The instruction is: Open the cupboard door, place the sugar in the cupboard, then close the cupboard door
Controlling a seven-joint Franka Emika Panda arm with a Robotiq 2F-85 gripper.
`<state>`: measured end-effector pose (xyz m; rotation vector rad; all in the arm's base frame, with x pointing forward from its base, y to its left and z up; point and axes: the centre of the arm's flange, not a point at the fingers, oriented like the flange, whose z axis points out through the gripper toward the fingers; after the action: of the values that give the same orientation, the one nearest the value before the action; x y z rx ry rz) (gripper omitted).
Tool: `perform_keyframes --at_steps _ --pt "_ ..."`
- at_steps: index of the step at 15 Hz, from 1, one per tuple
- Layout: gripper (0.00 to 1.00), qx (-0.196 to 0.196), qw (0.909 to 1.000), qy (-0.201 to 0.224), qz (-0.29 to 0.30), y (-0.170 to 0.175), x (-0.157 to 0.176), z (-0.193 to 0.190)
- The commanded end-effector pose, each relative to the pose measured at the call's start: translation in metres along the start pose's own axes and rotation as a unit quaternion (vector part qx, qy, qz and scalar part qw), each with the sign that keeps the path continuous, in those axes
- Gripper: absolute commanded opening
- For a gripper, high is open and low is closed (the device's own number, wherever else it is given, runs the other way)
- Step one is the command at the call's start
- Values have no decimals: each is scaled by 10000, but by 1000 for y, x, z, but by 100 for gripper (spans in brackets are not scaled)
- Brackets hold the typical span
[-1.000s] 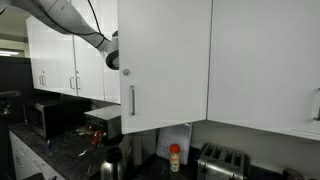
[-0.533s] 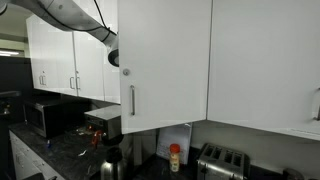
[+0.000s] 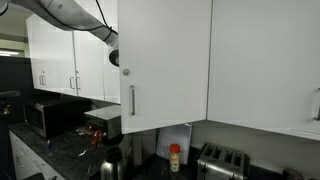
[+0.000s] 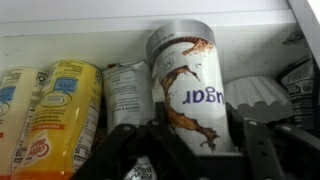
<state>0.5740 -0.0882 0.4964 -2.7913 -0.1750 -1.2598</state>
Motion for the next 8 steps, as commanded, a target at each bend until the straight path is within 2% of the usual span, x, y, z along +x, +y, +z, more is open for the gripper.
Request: perform_keyframes --at_steps 1,8 --pt "32 132 9998 72 -103 5 11 2" --pt "32 220 9996 -2 -187 -2 21 14"
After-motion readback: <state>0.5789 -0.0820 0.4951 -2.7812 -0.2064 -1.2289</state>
